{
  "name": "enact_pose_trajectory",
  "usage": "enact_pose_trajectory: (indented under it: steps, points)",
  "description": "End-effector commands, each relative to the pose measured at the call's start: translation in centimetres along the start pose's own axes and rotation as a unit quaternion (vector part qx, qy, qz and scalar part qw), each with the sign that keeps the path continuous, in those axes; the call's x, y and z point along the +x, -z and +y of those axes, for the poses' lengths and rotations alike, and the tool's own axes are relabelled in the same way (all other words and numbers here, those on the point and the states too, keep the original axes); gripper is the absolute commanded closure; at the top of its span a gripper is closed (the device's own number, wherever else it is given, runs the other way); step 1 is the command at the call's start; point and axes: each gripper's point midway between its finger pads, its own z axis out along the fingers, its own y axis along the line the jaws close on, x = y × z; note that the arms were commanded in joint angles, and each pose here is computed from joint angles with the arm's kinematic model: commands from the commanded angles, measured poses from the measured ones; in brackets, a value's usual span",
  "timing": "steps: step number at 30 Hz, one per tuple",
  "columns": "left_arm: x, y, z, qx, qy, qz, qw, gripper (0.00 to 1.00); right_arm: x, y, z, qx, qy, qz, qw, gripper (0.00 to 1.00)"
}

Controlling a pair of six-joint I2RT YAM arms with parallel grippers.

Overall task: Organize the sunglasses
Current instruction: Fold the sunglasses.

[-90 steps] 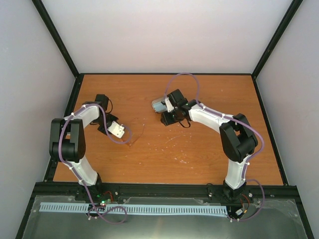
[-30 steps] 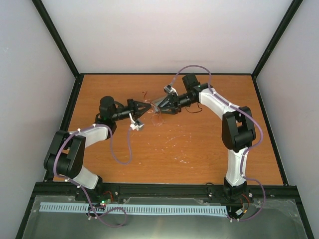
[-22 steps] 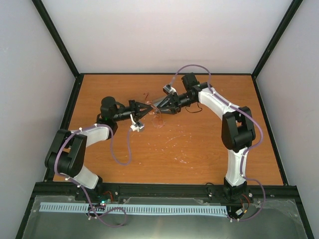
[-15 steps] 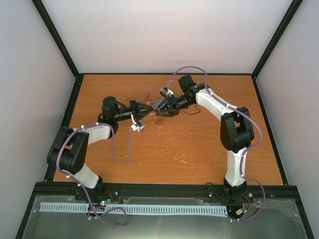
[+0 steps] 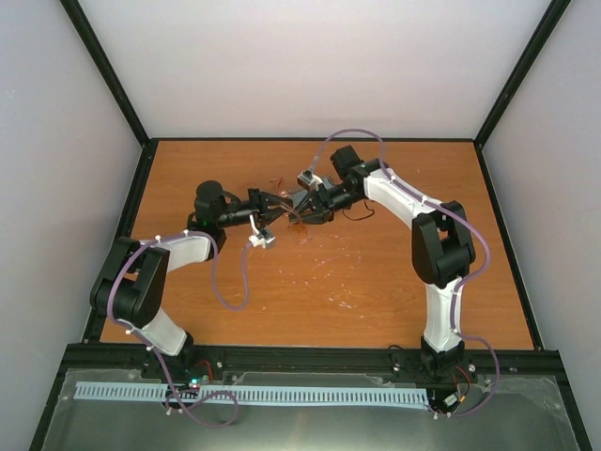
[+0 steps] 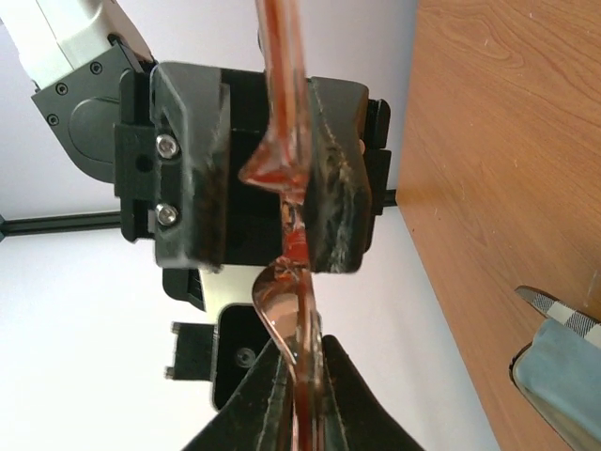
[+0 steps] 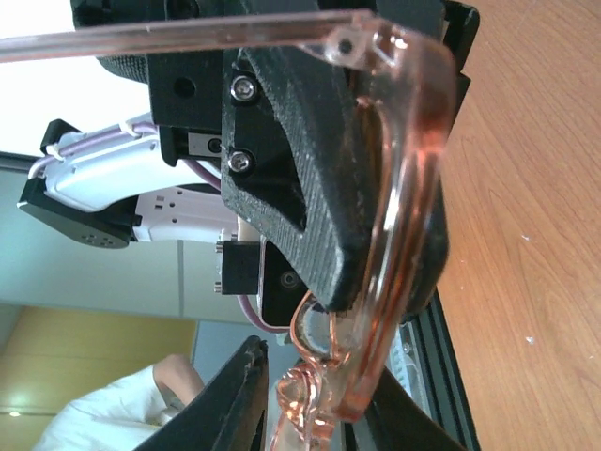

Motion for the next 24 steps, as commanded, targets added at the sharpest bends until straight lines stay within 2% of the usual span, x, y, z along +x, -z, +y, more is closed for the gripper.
enact_pose_trajectory:
  steps: [1, 4, 7, 9, 10, 11, 14, 18, 21, 22, 24]
  points:
    - [-0.8, -0.8, 1.1, -0.015, -0.007, -0.028, 0.999, 0.89, -0.3, -0.4, 0.8, -0.016, 0.011, 0.006, 1.0, 0.81]
    - [-0.9, -0.8, 1.2, -0.017, -0.009, -0.029, 0.999, 0.87, -0.4, -0.4, 0.6, -0.012, 0.013, 0.006, 1.0, 0.9]
    - [-0.9, -0.9, 1.3, -0.022, -0.008, -0.027, 0.999, 0.76, -0.6, -0.4, 0.3, -0.005, 0.014, 0.005, 1.0, 0.97]
    - [-0.8, -0.8, 1.5, -0.028, -0.007, -0.02, 0.999, 0.59, -0.9, -0.4, 0.2, 0.005, 0.018, 0.003, 1.0, 0.97]
    - [-0.7, -0.7, 1.7, -0.032, -0.005, -0.014, 0.999, 0.45, -1.1, -0.2, 0.1, 0.01, 0.021, 0.001, 1.0, 0.97]
    - [-0.5, -0.6, 1.9, -0.036, -0.001, -0.004, 0.999, 0.36, -1.2, -0.1, 0.0, 0.014, 0.022, -0.001, 1.0, 0.97]
    - [0.3, -0.1, 2.7, -0.05, 0.028, 0.037, 0.998, 0.25, -2.1, 1.3, -0.3, 0.033, 0.029, -0.022, 0.999, 0.97]
    - [1.1, 1.4, 4.3, -0.074, 0.086, 0.102, 0.988, 0.24, -3.8, 5.1, -0.4, 0.06, 0.038, -0.073, 0.995, 0.97]
    - [1.7, 2.8, 5.0, -0.09, 0.146, 0.151, 0.974, 0.26, -4.4, 7.3, -0.4, 0.072, 0.041, -0.098, 0.992, 0.97]
    - [1.9, 3.2, 5.2, -0.094, 0.172, 0.165, 0.966, 0.28, -4.5, 7.6, -0.5, 0.075, 0.043, -0.102, 0.991, 0.97]
    - [3.4, 3.9, 5.7, -0.108, 0.257, 0.205, 0.938, 0.39, -4.5, 7.9, -1.0, 0.087, 0.04, -0.102, 0.99, 0.97]
